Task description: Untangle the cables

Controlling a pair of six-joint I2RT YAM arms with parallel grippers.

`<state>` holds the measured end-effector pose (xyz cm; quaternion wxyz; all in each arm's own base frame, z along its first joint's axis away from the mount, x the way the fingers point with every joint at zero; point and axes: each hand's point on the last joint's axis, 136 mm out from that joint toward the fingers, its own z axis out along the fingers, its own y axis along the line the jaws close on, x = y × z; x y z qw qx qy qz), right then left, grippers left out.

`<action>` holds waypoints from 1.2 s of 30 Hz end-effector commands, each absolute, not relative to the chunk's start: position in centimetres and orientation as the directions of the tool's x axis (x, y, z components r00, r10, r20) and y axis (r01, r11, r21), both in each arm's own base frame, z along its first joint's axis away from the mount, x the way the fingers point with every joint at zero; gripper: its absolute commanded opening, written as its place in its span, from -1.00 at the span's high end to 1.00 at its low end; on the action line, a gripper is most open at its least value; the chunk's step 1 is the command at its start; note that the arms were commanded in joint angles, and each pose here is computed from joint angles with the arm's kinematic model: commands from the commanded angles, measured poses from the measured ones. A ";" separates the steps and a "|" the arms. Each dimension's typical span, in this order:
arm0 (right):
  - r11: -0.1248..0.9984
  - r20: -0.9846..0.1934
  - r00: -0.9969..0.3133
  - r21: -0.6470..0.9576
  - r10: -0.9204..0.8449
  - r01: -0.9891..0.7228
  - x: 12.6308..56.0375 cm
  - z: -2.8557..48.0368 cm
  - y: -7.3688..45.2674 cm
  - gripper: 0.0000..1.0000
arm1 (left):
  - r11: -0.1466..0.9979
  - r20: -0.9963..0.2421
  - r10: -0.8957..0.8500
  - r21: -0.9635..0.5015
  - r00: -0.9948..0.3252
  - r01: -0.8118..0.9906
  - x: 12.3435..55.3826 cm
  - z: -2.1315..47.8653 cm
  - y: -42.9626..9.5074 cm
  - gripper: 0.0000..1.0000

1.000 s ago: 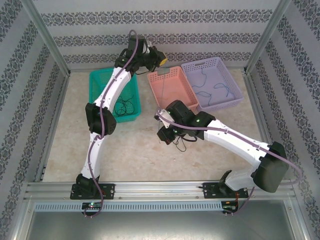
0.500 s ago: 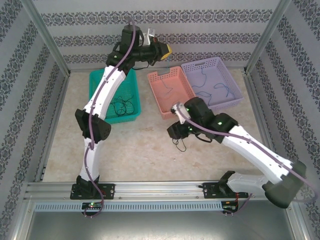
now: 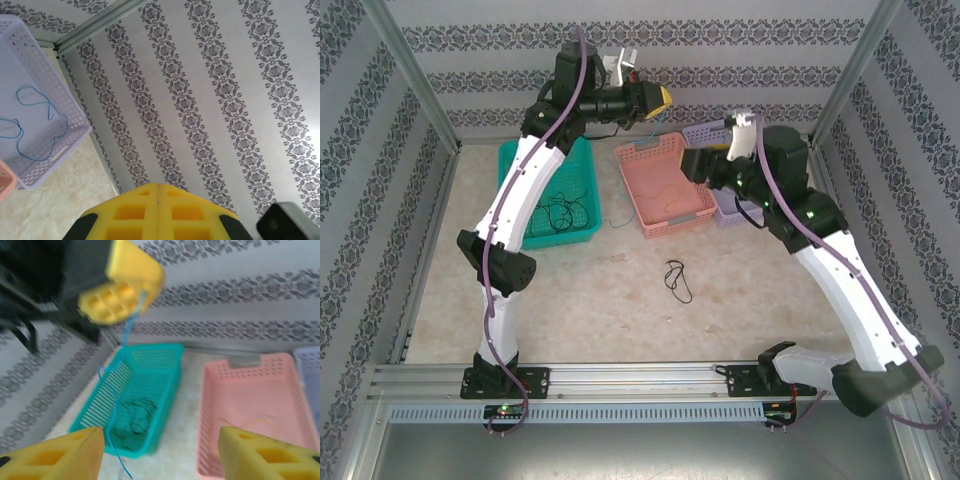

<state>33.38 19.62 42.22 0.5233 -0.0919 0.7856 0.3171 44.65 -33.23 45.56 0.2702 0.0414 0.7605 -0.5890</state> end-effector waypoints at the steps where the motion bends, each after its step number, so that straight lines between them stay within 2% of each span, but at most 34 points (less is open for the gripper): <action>1: 0.698 -0.873 -0.422 0.460 0.244 -0.548 33.2 45.1 21.5 -0.30 | 0.305 -0.482 -0.228 -0.861 -0.846 0.408 43.8 45.5 -34.4 1.00; 7: 0.684 -0.864 -0.424 0.482 0.270 -0.547 34.4 45.1 22.5 -0.35 | 0.303 -0.478 -0.211 -0.861 -0.853 0.407 43.2 45.0 -35.9 1.00; 10: 0.713 -0.861 -0.428 0.482 0.276 -0.509 35.6 44.4 22.2 -0.35 | 0.300 -0.471 -0.203 -0.864 -0.858 0.404 43.1 44.6 -36.5 1.00; 14: 0.732 -0.851 -0.446 0.487 0.277 -0.475 37.5 43.2 22.1 -0.24 | 0.290 -0.466 -0.202 -0.869 -0.862 0.402 43.1 44.5 -37.1 1.00; 19: 0.740 -0.844 -0.457 0.493 0.280 -0.457 39.0 42.3 22.3 0.01 | 0.285 -0.455 -0.198 -0.874 -0.868 0.393 43.1 44.3 -37.5 1.00; 20: 0.742 -0.843 -0.459 0.494 0.280 -0.454 39.3 42.2 22.3 0.11 | 0.283 -0.453 -0.198 -0.875 -0.869 0.392 43.1 44.3 -37.5 1.00; 22: 0.742 -0.840 -0.465 0.496 0.279 -0.451 39.7 41.9 22.4 0.44 | 0.286 -0.453 -0.198 -0.875 -0.869 0.391 43.1 44.2 -37.6 1.00; 24: 0.744 -0.840 -0.466 0.496 0.279 -0.448 39.8 41.9 22.4 0.86 | 0.297 -0.458 -0.203 -0.871 -0.866 0.391 43.2 44.1 -37.5 1.00; 25: 0.748 -0.838 -0.470 0.495 0.277 -0.442 39.7 41.7 22.3 0.97 | 0.304 -0.464 -0.207 -0.867 -0.861 0.394 43.3 44.1 -37.4 1.00; 28: 0.764 -0.835 -0.480 0.489 0.270 -0.422 39.4 41.2 21.4 1.00 | 0.324 -0.479 -0.226 -0.858 -0.848 0.398 43.5 44.4 -37.1 1.00; 29: 0.767 -0.832 -0.483 0.491 0.272 -0.413 39.2 41.1 20.8 1.00 | 0.335 -0.486 -0.237 -0.854 -0.841 0.399 43.7 44.5 -36.8 0.83; 32: 0.785 -0.828 -0.482 0.492 0.287 -0.377 39.2 40.9 18.5 1.00 | 0.409 -0.507 -0.294 -0.833 -0.810 0.373 44.5 44.7 -35.4 -0.01; 33: 0.792 -0.828 -0.480 0.490 0.291 -0.364 39.2 40.9 17.6 1.00 | 0.442 -0.521 -0.317 -0.820 -0.792 0.363 44.7 44.8 -34.7 -0.24; 35: 0.806 -0.830 -0.472 0.483 0.297 -0.342 39.3 41.1 16.0 1.00 | 0.519 -0.559 -0.365 -0.786 -0.745 0.335 45.2 45.1 -32.9 -0.54; 36: 0.815 -0.833 -0.464 0.477 0.300 -0.329 39.5 41.3 15.1 1.00 | 0.548 -0.578 -0.384 -0.770 -0.720 0.326 45.3 45.3 -32.1 -0.59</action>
